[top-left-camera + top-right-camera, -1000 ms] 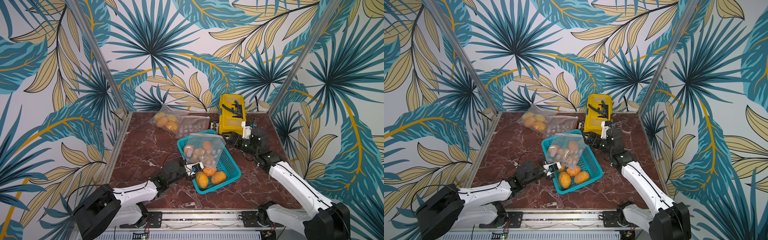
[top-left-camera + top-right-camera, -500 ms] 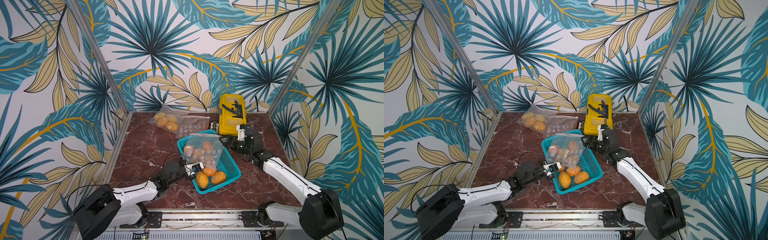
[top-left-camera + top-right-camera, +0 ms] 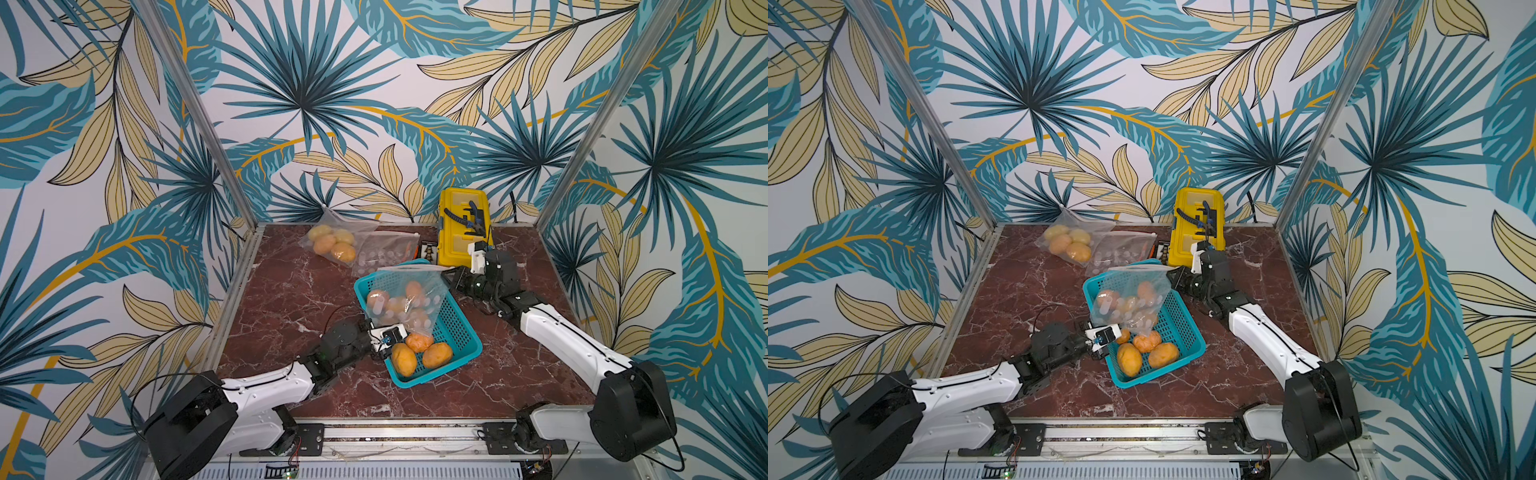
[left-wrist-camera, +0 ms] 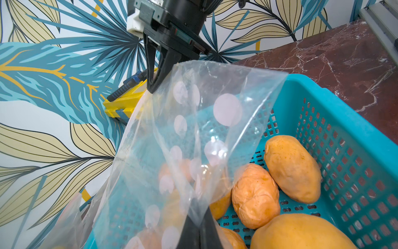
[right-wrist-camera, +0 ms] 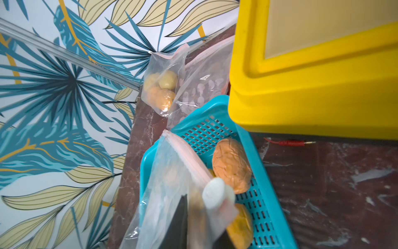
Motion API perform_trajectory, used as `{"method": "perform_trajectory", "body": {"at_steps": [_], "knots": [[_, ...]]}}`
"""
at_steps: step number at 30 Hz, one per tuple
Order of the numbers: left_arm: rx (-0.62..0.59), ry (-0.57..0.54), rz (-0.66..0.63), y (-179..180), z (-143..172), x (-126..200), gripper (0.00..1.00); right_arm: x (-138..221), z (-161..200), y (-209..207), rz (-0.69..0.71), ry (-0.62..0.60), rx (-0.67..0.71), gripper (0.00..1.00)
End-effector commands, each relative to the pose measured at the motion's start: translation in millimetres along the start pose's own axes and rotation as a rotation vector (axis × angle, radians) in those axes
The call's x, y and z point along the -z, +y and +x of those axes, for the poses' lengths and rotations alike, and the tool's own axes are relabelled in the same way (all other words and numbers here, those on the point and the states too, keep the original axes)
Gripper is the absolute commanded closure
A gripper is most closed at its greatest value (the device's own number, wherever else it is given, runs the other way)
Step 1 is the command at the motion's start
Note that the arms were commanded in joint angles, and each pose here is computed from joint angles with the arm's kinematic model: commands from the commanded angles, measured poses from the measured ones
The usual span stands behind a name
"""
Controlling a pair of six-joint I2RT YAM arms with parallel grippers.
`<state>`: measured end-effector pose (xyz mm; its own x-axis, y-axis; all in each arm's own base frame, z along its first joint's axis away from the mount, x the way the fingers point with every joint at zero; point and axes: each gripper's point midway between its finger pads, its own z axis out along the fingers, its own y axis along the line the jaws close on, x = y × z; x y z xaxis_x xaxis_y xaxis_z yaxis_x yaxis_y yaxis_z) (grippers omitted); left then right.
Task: Put the potatoes into a zipper bag and zip it
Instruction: Pick up the zipper food storage bag at the center of the board.
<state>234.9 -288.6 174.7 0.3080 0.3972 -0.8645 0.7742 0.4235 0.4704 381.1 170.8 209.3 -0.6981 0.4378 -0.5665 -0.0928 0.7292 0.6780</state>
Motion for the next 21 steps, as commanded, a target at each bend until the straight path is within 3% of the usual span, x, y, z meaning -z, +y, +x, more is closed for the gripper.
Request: {"method": "perform_trajectory", "body": {"at_steps": [1,2,3,5,7,9,14,19,21], "knots": [[0.035,-0.032,-0.048,9,-9,4,0.88,6,-14,6,0.007,-0.036,0.045,1.0],[0.051,-0.037,-0.055,11,-11,5,0.63,8,-16,8,0.004,-0.045,0.052,1.0],[0.066,-0.042,-0.061,13,-13,6,0.52,10,-17,10,0.002,-0.052,0.06,1.0],[0.099,-0.053,-0.077,17,-17,10,0.38,15,-21,14,-0.007,-0.068,0.077,1.0],[0.135,-0.062,-0.111,24,-19,15,0.14,20,-25,21,-0.024,-0.081,0.102,1.0],[0.19,-0.072,-0.16,35,-21,21,0.03,26,-30,27,-0.033,-0.097,0.129,1.0],[0.379,-0.114,-0.245,60,-20,41,0.01,52,-45,51,-0.071,-0.159,0.225,1.0],[0.672,-0.113,-0.544,113,7,69,0.01,78,-57,81,-0.149,-0.22,0.304,1.0],[0.78,-0.097,-0.607,124,15,80,0.01,82,-59,94,-0.185,-0.234,0.335,1.0]]}}
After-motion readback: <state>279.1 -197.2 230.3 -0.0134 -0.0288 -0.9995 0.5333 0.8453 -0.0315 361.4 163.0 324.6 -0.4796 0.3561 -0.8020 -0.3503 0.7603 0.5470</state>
